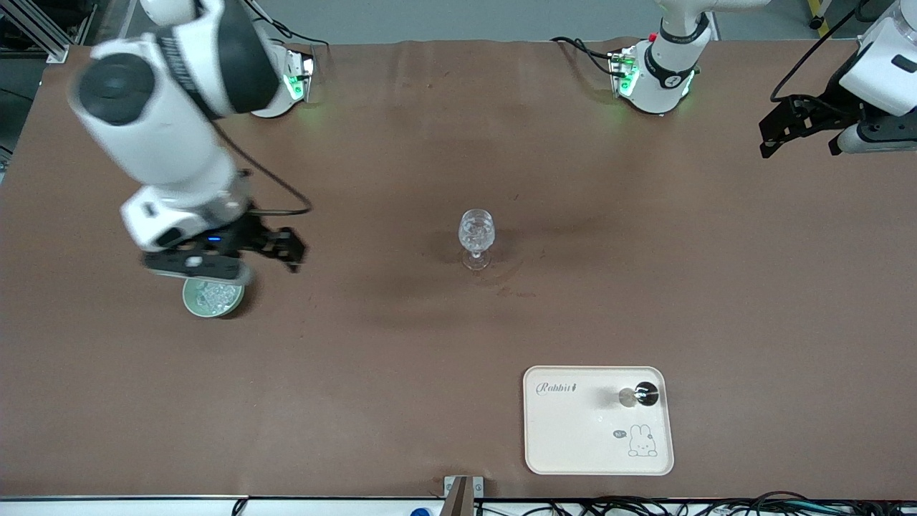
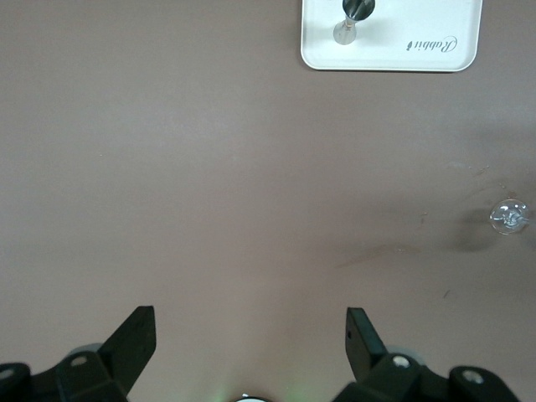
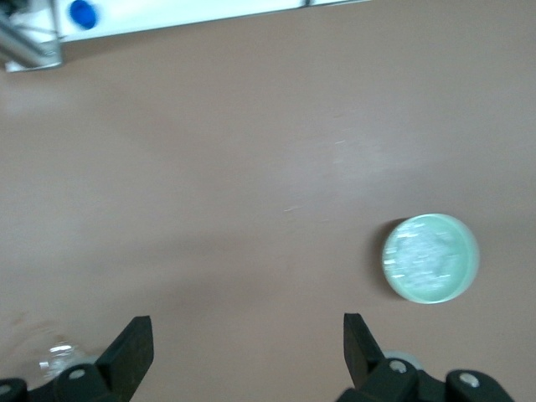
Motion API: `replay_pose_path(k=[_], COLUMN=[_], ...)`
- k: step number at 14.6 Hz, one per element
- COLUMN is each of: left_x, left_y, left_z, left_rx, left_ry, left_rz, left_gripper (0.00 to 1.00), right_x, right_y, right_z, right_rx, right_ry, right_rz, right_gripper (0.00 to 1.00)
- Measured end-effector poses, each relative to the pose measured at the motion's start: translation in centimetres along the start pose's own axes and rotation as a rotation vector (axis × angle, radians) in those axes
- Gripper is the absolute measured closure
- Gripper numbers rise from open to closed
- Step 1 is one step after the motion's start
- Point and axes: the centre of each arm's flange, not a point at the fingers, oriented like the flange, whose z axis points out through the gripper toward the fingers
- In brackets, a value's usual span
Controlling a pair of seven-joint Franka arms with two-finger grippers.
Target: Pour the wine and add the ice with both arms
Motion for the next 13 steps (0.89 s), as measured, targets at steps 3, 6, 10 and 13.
replay_pose_path(k=[3,6,10,13], left_x=[0.1,0.5,1.1,1.2], left_y=[-0.1,-0.5,-0.7,-0.7], left_z=[0.1,-0.1,-0.5,-0.5], left_rx=[0.0,-0.002,-0.002,-0.002], left_ry=[-0.001,0.003,0.013,0.013], left_rz=[-0.002,-0.01,-0.014,-0.014], left_gripper=[0.0,0.0,0.0,0.0], right_x=[1.6,2.1,1.8,1.5], right_y=[9.0,15.4,19.3,21.0], right_z=[-1.5,-2.6,-2.9,-2.9], right_rx=[-0.016,-0.027,-0.035,-0.039], right_ry=[-0.012,-0.034,-0.071,-0.107], right_rz=[-0.019,-0.023,-0.029,-0.048], right_gripper=[0.0,0.0,0.0,0.0])
